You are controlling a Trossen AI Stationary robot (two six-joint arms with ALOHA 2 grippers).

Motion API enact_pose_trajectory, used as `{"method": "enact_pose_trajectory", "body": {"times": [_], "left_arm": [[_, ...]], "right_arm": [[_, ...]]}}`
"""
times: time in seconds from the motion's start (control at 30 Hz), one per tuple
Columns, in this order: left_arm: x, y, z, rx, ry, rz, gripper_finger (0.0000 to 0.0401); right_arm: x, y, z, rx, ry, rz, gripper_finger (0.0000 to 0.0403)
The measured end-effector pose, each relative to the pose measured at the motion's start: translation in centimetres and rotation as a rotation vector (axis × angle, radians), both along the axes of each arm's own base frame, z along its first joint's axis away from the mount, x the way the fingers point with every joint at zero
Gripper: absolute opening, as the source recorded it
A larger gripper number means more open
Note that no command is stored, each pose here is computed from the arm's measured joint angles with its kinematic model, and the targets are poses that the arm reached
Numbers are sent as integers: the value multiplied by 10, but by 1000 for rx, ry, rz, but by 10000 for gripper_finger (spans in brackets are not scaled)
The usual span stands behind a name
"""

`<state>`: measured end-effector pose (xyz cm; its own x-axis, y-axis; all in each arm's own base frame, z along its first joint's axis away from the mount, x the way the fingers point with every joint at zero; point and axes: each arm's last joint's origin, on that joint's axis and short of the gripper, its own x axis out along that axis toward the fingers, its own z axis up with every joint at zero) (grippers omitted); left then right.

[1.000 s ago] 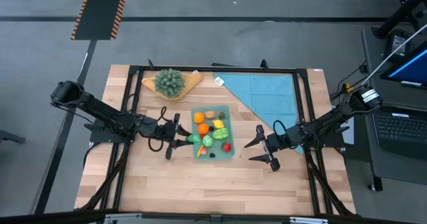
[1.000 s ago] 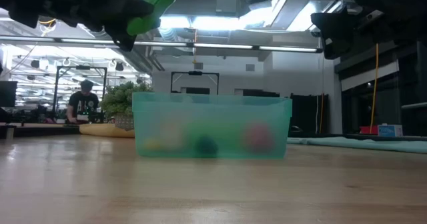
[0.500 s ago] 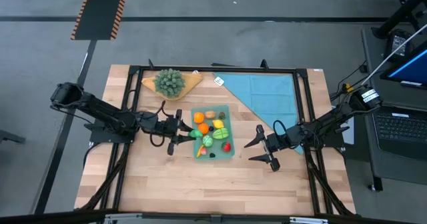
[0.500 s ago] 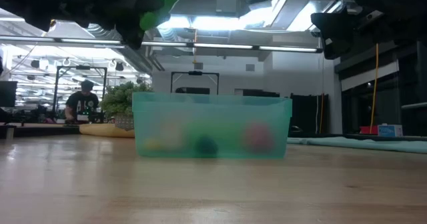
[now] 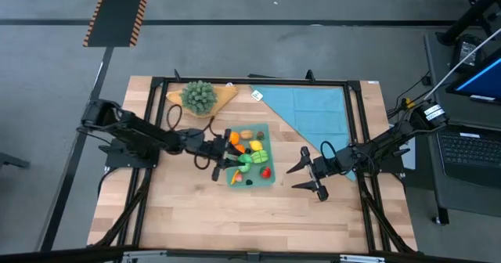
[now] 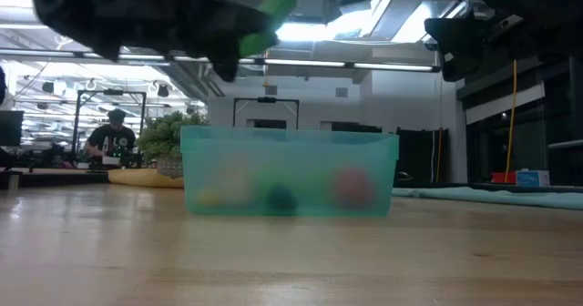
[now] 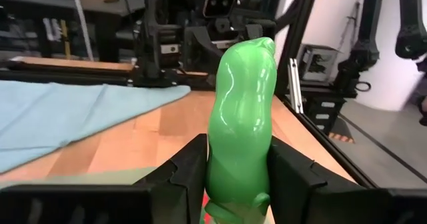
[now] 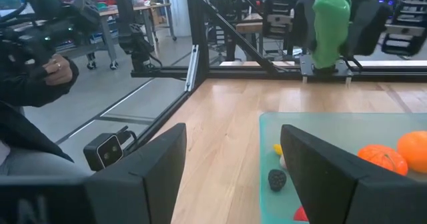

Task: Pick and placing Produce into tupperware
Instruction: Put the peas into the bin

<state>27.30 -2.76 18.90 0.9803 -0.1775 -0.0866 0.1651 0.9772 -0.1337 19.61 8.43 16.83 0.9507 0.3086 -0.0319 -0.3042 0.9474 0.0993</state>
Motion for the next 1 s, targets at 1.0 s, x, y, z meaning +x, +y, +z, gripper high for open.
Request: {"method": "enact_pose_trajectory", "body": {"times": [1.0], "left_arm": [[45, 9, 41, -22, 699, 73, 117]], "right_arm": [[0, 0, -2, -5, 14, 0, 245]]}}
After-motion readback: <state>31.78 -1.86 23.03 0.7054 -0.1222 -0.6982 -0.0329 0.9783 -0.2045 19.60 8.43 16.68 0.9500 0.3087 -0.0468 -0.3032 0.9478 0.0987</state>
